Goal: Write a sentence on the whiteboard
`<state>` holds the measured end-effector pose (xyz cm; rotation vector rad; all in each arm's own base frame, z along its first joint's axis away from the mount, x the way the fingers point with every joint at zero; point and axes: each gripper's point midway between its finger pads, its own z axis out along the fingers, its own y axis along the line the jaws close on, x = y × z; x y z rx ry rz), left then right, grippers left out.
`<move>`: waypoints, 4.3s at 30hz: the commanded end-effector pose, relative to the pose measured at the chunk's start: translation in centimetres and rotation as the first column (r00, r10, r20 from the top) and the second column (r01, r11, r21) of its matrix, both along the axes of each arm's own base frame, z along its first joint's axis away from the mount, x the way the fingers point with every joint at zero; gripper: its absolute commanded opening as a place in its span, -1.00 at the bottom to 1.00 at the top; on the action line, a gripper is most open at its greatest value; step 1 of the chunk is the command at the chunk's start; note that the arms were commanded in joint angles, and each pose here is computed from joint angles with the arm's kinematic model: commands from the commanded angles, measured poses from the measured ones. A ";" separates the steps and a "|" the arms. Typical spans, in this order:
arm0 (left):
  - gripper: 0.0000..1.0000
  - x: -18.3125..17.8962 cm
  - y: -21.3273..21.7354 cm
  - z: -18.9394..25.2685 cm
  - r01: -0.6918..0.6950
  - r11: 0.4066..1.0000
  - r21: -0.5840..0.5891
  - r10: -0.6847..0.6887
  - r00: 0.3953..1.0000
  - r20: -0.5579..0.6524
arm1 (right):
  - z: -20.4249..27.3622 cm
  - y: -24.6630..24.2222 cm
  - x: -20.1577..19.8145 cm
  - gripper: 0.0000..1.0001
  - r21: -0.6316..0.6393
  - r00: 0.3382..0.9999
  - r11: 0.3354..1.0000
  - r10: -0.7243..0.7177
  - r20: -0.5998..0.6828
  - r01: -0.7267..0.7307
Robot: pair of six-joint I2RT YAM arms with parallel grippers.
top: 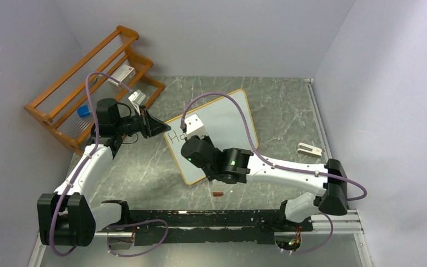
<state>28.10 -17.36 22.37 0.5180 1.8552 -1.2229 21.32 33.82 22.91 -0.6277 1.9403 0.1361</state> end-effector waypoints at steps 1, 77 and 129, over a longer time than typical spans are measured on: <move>-0.90 -0.5 -0.1 -2.1 0.004 0.999 0.038 -0.001 0.998 -0.059 | 1.7 -1.5 0.5 -1.00 0.044 0.998 0.998 -0.048 0.038 0.047; -0.90 -0.4 -0.1 -2.4 0.008 0.999 0.041 -0.005 0.998 -0.069 | 1.8 -1.1 3.2 -1.00 0.050 0.995 0.996 -0.071 0.067 0.067; -0.90 -0.3 -0.1 -2.4 0.006 0.999 0.043 -0.002 0.997 -0.072 | -1.5 -1.7 1.5 -1.00 -0.031 0.999 0.999 -0.020 -0.044 0.019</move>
